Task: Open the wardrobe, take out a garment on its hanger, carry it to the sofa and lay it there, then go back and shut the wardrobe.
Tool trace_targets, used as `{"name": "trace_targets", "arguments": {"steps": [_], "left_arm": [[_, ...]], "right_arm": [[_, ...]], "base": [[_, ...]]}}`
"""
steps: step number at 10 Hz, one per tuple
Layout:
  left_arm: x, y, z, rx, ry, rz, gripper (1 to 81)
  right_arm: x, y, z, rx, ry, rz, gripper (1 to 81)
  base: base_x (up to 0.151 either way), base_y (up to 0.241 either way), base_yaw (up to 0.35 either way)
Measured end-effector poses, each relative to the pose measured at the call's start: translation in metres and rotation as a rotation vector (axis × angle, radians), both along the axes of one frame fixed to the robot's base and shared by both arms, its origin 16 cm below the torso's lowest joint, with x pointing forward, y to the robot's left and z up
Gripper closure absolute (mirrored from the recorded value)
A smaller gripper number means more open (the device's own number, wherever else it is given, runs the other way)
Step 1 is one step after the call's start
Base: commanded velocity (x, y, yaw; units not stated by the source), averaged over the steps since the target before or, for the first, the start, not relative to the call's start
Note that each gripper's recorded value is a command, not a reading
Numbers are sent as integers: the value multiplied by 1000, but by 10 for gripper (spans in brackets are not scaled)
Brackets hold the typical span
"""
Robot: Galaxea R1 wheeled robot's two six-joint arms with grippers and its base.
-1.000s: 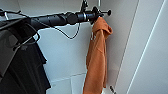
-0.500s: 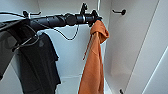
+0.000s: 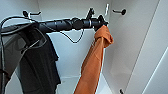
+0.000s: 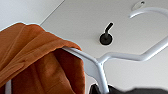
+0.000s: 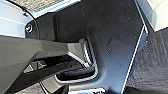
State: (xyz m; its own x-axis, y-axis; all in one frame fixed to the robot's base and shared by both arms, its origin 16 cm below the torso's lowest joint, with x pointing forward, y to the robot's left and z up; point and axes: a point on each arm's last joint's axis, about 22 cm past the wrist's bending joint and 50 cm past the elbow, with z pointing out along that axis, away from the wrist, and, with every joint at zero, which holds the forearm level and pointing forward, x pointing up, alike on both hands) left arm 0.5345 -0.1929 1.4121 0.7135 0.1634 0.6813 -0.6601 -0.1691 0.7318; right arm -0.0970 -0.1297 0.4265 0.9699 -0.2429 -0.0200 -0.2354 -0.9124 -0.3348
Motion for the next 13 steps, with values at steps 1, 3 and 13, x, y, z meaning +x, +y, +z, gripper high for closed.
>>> {"name": "trace_targets", "arguments": {"steps": [1,3,13], "left_arm": [[-15,-19,-2,4,-5,-33,811],[-59,-62,-15,27,-17,-127,811],[-39,17,-71,-150,89,-126,811]], "right_arm": [[0,0,0,0,0,0,10],[0,0,0,1,0,0,10],[3,-1,0,-2,-7,-2,10]], "base": [[0,0,0],[0,0,0],[0,0,0]]}}
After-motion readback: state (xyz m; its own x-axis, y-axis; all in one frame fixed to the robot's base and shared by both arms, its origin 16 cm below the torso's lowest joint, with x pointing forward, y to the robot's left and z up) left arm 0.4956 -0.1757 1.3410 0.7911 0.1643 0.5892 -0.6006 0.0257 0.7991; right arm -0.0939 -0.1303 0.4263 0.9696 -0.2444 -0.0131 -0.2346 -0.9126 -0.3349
